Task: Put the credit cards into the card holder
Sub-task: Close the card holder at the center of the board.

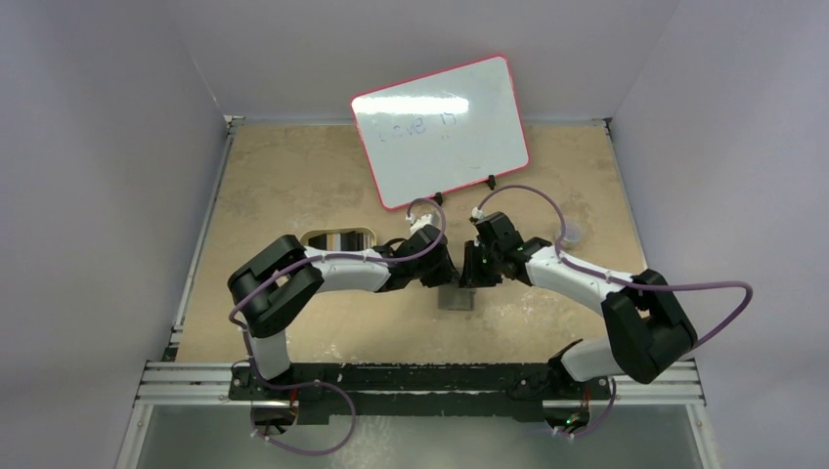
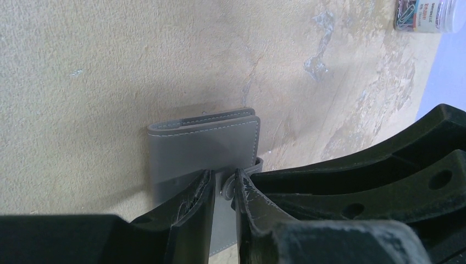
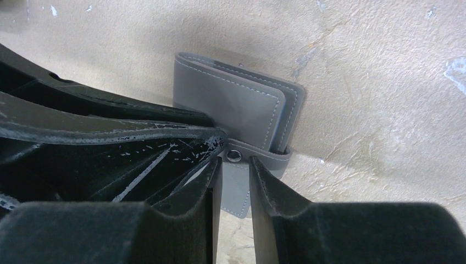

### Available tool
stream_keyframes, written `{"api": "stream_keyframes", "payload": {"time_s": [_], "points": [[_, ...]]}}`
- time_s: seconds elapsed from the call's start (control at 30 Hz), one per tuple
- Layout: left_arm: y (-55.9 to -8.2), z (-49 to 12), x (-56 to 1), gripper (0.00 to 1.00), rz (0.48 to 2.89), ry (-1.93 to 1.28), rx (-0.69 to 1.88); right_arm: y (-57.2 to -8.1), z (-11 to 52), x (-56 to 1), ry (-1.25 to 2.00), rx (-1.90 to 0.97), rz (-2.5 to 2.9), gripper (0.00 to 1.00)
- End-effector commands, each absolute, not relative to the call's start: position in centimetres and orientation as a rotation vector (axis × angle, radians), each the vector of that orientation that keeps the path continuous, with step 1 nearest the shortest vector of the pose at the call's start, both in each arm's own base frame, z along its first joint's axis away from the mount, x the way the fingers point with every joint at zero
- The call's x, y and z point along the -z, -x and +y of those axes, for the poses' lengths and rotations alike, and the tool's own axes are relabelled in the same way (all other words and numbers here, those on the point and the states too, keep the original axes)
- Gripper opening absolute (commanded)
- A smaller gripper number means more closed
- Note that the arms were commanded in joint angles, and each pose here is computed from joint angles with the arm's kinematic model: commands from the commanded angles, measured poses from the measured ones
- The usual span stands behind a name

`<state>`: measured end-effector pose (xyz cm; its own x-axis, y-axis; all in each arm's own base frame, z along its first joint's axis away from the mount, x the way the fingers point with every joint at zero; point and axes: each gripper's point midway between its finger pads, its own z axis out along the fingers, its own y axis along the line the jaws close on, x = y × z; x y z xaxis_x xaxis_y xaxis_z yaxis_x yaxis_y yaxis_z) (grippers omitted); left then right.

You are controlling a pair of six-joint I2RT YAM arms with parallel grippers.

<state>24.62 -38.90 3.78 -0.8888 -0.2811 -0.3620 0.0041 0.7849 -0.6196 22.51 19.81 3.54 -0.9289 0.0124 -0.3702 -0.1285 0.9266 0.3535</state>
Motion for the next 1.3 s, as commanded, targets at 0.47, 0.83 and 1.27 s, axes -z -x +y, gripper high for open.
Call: {"api": "stream_keyframes", "payload": {"time_s": [0.47,0.83,1.27], "points": [[-24.9,-37.8,-1.8,0.19,2.554,0.216,0.775,-22.1,21.6,-3.8,0.171,-0.666,2.686,0.29],[-24.9,-37.8,-1.5,0.19,2.561,0.213,0.758,-22.0,21.3,-4.7,0.087,-0.67,2.662,0.24],[-24.9,-37.7,-1.2,0.19,2.565,0.218,0.743,-21.9,21.3,-5.7,0.074,-0.691,2.643,0.21]]}}
